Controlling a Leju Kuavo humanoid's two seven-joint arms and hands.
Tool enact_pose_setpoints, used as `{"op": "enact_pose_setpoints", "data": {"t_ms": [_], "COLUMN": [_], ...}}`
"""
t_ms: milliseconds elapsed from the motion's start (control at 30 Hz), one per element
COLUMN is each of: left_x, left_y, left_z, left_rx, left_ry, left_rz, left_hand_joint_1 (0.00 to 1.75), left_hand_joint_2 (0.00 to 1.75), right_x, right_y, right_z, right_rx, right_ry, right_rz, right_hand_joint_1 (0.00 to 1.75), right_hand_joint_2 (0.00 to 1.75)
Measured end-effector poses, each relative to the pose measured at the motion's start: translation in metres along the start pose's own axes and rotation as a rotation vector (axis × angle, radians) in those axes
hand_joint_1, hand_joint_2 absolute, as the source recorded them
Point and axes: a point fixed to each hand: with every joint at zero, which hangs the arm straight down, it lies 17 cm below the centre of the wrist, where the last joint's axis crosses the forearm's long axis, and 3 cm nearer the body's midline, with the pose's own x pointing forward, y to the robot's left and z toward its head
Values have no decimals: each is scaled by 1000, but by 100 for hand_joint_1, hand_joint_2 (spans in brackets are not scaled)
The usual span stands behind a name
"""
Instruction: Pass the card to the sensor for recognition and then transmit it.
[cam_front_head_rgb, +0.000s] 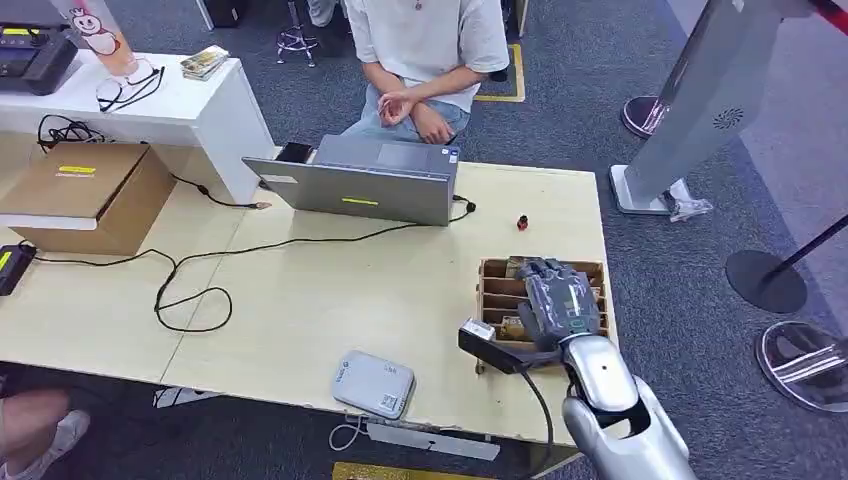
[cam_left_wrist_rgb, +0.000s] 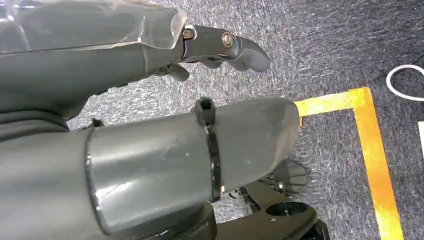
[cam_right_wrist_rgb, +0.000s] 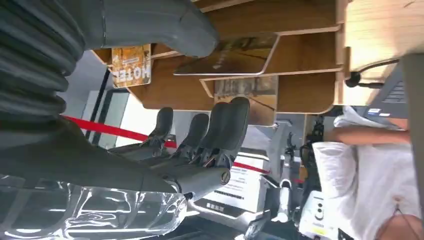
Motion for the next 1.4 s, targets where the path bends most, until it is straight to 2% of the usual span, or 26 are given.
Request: {"op": "enact_pose_setpoints", "data": {"t_ms": [33, 467, 633, 667, 700, 967, 1133, 1333, 1400], "left_x": [0, 0, 0, 0, 0, 0, 0, 0, 0], "left_y": [0, 1, 1, 1, 1, 2, 1, 1, 0], "left_z": [0, 0, 0, 0, 0, 0, 0, 0, 0], "left_rx": [0, 7, 8, 8, 8, 10, 9, 9, 8], "left_ry": [0, 1, 1, 1, 1, 1, 1, 1, 0], "left_rz": [0, 1, 3, 3, 3, 6, 6, 6, 7], "left_hand_joint_1": [0, 0, 0, 0, 0, 0, 0, 0, 0], "left_hand_joint_2": [0, 0, 0, 0, 0, 0, 0, 0, 0], "right_x": [-1, -9, -9, -8, -8, -7, -7, -7, -7], "right_y": [1, 9, 11, 11, 11, 12, 12, 12, 12], "right_z": [0, 1, 1, 1, 1, 1, 1, 1, 1], "right_rx": [1, 19, 22, 23, 23, 25, 25, 26, 26], "right_ry": [2, 19, 16, 15, 13, 9, 9, 9, 9], "right_rz": [0, 0, 1, 1, 1, 2, 2, 2, 2], "right_hand_joint_1": [87, 93, 112, 131, 134, 143, 136, 141, 148], "right_hand_joint_2": [175, 175, 175, 175, 175, 175, 175, 175, 175]}}
